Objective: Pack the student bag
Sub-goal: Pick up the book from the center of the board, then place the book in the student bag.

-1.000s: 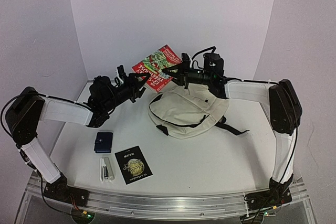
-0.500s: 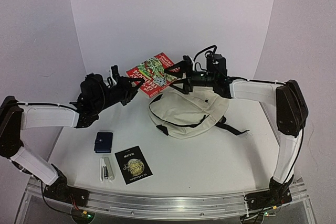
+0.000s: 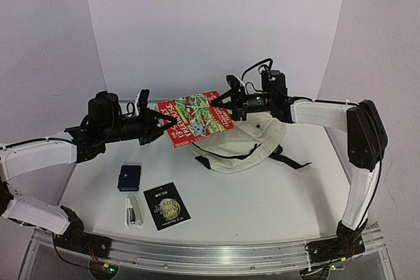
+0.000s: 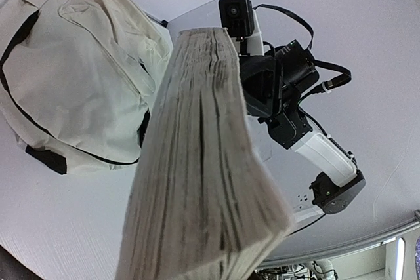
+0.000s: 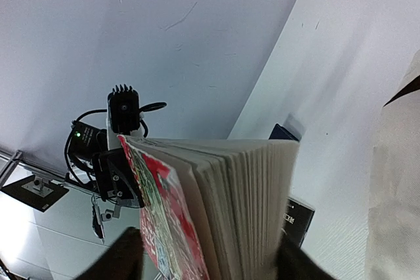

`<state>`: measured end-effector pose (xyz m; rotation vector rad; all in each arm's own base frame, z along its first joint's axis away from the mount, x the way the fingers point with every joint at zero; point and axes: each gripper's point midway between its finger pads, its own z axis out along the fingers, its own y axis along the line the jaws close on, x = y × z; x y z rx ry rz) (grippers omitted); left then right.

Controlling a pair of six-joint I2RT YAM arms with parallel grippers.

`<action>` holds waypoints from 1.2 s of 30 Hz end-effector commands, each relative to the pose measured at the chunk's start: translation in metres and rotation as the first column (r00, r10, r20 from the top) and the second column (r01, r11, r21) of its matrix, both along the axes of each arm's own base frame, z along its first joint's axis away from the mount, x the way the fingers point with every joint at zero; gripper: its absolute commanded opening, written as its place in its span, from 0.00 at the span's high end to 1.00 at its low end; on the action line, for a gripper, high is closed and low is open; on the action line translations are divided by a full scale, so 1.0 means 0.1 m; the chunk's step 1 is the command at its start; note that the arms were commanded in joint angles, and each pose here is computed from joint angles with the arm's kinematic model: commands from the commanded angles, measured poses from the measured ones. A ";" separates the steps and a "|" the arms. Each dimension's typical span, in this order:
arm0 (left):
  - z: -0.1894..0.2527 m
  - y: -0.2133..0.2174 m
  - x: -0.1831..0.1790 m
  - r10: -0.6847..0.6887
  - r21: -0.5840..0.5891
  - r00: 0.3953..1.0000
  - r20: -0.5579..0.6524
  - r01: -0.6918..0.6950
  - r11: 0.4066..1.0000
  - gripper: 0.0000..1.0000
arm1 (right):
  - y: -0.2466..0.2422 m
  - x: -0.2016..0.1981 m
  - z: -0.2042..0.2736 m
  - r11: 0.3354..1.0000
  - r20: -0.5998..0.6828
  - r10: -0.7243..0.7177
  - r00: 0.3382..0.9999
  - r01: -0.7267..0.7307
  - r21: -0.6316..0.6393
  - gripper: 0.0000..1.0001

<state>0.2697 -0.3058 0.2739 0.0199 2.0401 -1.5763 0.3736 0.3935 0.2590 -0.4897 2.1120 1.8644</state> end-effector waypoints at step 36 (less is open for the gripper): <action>-0.17 1.36 -0.03 0.611 0.109 0.788 -0.071 -0.603 0.790 1.00 | 0.02 0.14 -1.49 0.346 0.556 0.598 0.578 0.439 -0.829 0.24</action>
